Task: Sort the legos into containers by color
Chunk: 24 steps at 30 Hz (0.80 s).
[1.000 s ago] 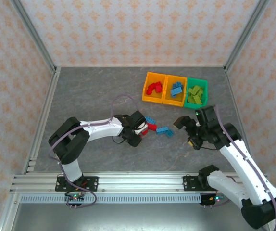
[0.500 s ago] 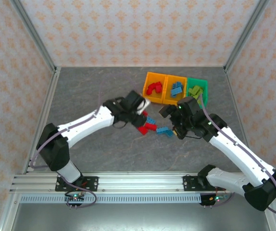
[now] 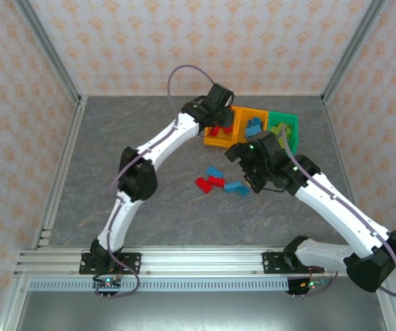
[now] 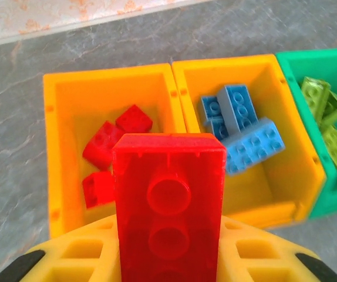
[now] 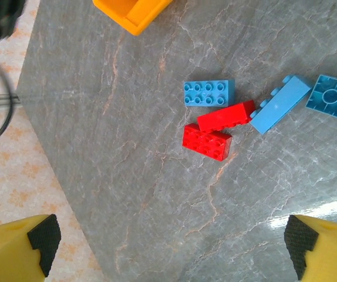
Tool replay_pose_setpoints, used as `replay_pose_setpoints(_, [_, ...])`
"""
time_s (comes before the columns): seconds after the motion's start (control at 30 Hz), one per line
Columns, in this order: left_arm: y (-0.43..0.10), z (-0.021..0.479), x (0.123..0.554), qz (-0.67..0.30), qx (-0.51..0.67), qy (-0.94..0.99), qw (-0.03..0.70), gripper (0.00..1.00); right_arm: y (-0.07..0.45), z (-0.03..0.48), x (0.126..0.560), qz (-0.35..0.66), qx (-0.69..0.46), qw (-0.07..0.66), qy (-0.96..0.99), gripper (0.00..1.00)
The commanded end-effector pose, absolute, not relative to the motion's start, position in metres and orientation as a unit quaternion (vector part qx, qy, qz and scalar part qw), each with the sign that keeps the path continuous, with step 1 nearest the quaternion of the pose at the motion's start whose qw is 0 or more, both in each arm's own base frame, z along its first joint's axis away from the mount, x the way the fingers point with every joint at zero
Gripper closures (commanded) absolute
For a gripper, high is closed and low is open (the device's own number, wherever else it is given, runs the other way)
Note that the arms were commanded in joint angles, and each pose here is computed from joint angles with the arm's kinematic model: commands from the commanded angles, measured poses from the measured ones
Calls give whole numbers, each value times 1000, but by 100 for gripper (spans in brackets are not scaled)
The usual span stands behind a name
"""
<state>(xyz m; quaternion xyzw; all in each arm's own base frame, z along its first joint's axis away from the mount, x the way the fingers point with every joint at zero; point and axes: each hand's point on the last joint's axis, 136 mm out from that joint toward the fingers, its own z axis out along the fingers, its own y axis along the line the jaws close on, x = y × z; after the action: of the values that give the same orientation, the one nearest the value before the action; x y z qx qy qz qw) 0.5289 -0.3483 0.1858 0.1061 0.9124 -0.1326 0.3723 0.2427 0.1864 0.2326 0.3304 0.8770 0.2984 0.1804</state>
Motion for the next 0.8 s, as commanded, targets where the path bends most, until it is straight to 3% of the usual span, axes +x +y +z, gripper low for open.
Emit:
replay_pose_setpoints(0.0, [-333,193,544,-103,63,917,380,70,162,244,227,280,337,206,875,0])
replay_pose_setpoints(0.2, [-334,191,552,-109,66,914,385,47,143,247,215,280,356,225,863,1])
replay_pose_setpoints(0.37, [-321,220,535,-106,90,914,381,47,146,247,220,274,347,226,868,1])
replay_pose_setpoints(0.5, [-310,254,493,-153,110,913,363,47,151,233,226,247,336,215,883,1])
replay_pose_setpoints(0.67, [-269,307,419,-182,125,889,401,44,161,198,234,194,336,174,905,1])
replay_pose_setpoints(0.77, [-246,312,373,-188,151,881,408,41,168,168,239,158,355,136,911,1])
